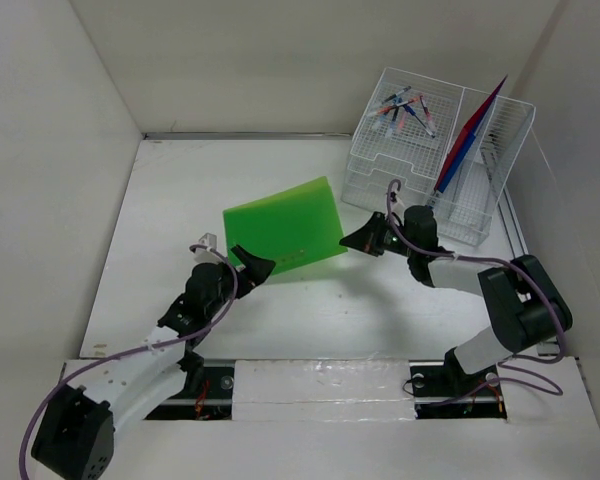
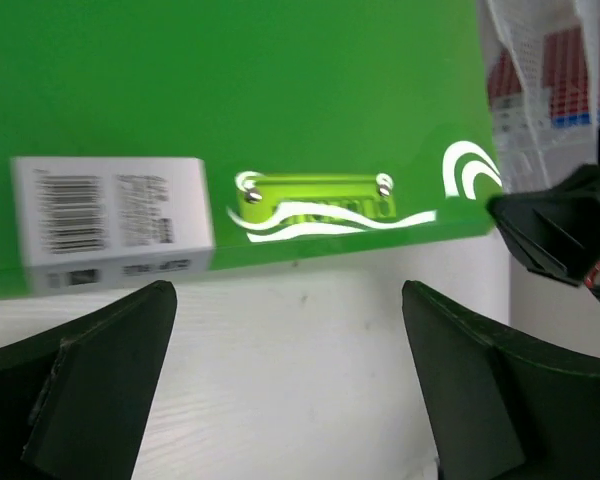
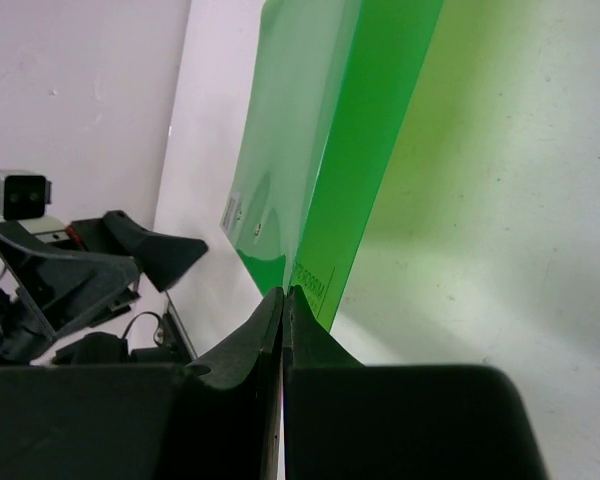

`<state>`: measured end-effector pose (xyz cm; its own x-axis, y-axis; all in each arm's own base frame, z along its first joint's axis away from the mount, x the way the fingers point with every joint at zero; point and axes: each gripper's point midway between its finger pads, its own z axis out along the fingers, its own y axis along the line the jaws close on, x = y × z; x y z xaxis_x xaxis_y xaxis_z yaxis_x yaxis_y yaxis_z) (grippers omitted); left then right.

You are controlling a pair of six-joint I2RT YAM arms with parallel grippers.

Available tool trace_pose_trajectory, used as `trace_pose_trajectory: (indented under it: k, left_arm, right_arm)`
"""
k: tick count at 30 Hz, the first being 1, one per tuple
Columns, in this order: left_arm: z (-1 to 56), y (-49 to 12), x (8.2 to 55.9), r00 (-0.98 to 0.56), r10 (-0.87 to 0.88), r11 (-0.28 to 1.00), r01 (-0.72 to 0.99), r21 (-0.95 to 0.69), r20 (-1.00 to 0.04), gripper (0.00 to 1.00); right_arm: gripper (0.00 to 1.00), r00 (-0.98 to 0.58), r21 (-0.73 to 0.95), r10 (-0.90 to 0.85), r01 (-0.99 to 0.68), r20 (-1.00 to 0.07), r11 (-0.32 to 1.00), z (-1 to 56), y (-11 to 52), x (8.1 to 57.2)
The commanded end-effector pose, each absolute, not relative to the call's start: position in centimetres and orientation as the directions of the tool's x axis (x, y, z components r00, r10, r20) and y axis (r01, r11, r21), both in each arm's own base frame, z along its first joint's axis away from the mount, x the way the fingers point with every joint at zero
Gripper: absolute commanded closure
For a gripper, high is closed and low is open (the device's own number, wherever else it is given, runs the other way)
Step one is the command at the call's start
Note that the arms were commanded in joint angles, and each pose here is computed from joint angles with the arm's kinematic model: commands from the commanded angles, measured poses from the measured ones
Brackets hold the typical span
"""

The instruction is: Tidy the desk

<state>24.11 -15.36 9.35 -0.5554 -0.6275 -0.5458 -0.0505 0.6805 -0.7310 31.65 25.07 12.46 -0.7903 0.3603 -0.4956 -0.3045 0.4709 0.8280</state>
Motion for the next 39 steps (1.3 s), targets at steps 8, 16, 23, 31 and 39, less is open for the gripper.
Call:
trace_pose_trajectory:
  k: [8, 16, 23, 31, 39]
  left_arm:
    - [11.2, -22.3, 25.4, -0.651, -0.688, 0.401, 0.027, -0.916, -0.321, 0.01]
    - [9.4, -21.3, 27.3, -0.565, -0.772, 0.389, -0.058, -0.919, -0.291, 0.01]
    - [9.3, -20.1, 28.2, -0.484, -0.822, 0.387, -0.09, -0.917, -0.3, 0.01]
    - [8.9, -19.7, 28.7, -0.451, -0.843, 0.372, -0.096, -0.923, -0.293, 0.18]
    - [8.8, -19.5, 28.9, -0.438, -0.841, 0.387, -0.079, -0.919, -0.317, 0.49]
  right_arm:
    - [1.0, -0.755, 0.832, 0.387, -0.374, -0.529, 0.409, 15.2, 27.9, 30.9]
    - [1.0, -0.745, 0.824, 0.389, -0.379, -0.542, 0.422, 15.5, 28.2, 30.0]
    - [1.0, -0.792, 0.836, 0.35, -0.339, -0.501, 0.431, 12.7, 28.6, 28.1]
    - [1.0, -0.835, 0.841, 0.266, -0.354, -0.482, 0.41, 10.8, 31.0, 23.9]
    - [1.0, -0.876, 0.852, 0.198, -0.338, -0.44, 0.398, 9.1, 31.7, 21.8]
